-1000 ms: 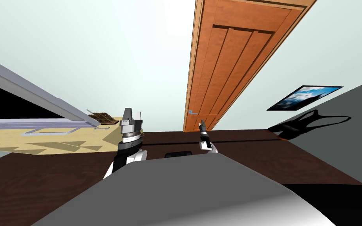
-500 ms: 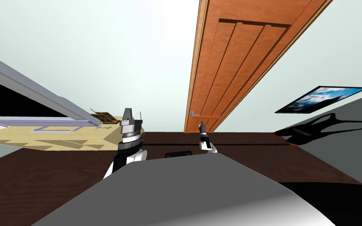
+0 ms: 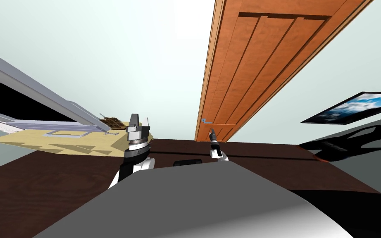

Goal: Pull the door open

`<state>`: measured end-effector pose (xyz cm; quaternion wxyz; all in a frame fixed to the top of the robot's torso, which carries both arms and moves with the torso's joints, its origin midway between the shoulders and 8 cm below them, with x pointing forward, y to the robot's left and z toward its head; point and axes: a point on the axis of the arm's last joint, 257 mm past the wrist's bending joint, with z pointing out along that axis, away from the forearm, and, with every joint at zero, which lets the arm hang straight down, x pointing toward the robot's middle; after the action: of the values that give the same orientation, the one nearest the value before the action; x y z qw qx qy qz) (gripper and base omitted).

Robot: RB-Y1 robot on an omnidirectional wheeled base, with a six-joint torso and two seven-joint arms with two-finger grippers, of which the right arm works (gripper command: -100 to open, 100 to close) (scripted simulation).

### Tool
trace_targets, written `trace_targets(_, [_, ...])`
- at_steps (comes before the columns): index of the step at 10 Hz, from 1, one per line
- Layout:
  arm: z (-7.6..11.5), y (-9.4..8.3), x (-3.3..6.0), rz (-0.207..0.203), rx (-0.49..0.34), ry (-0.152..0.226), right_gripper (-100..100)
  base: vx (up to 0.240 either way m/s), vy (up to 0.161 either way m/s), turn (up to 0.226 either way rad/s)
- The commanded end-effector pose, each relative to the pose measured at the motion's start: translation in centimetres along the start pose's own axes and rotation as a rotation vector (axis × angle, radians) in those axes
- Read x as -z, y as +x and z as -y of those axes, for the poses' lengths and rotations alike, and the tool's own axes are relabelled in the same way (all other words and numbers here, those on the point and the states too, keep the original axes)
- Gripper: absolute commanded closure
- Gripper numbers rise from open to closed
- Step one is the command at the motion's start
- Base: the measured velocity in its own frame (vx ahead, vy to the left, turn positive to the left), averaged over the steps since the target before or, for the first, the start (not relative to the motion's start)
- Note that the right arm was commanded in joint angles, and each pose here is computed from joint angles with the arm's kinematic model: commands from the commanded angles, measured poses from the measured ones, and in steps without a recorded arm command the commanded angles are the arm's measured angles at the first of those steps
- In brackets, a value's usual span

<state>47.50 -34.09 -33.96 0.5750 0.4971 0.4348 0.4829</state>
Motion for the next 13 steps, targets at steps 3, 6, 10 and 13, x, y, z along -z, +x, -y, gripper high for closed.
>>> trace_targets(3, [1.8, -0.4, 0.22, 0.009, -0.005, 0.04, -100, 0.075, -0.03, 0.068])
trace_targets(6, [3.2, -0.8, 0.43, 0.017, -0.01, 0.076, -100, 0.063, -0.024, 0.064])
trace_targets(10, [4.8, -1.2, 0.76, 0.027, -0.016, 0.117, -100, 0.069, -0.023, 0.059])
trace_targets(13, [5.3, -3.8, 1.4, 0.059, -0.016, 0.125, -100, 0.084, -0.016, 0.097])
